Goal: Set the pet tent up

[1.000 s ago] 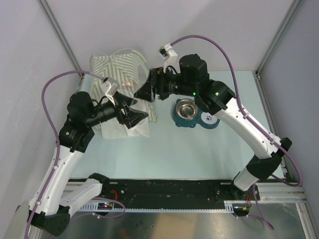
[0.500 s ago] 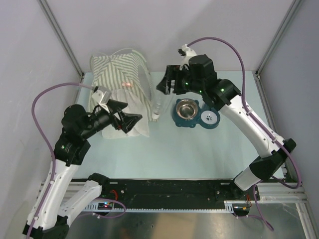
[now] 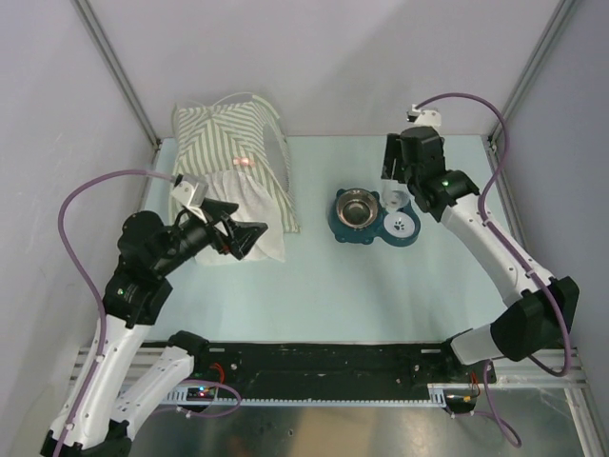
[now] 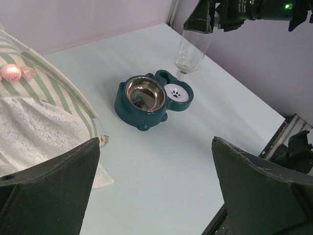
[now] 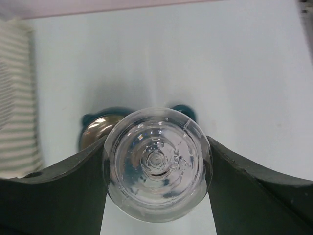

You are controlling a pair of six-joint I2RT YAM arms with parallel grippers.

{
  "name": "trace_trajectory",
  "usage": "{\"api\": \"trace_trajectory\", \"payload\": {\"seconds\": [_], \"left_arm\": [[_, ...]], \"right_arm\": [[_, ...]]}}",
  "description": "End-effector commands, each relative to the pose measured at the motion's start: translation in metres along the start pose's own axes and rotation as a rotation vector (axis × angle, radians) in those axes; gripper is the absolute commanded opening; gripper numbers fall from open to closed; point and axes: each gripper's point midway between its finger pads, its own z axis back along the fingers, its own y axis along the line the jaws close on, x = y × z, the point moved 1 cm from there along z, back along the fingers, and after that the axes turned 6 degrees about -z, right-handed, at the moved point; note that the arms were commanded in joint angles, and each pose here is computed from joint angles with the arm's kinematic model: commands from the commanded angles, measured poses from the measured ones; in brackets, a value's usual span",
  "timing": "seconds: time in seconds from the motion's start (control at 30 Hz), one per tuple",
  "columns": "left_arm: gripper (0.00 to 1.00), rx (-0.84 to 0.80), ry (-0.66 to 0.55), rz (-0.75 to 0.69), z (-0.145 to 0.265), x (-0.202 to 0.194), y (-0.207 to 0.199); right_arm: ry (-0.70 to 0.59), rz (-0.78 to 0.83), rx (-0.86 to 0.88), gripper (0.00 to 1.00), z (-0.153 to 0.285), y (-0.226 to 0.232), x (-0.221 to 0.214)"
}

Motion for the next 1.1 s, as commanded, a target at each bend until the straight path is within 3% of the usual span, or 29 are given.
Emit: {"api": "trace_trajectory", "payload": {"seconds": [0.0,0.63,1.07], "left_arm": [[1.0,0.036,-0.009,0.02,0.0,-0.001,0.005],[1.0,0.056,0.024,0.046,-0.005,-0.011,0.011],[1.0,0.07,0.049,0.047,-0.006,-0.012,0.014]], "right_arm": [[-0.169,0.004,-0.164,0.37,-0.01,-0.039,0.029],[-0.259,-0.06,-0.216,0.35,-0.086,-0.063,0.022],[-0.209,-0.046,-0.231,0.34,-0.115,-0.066,-0.004]]}}
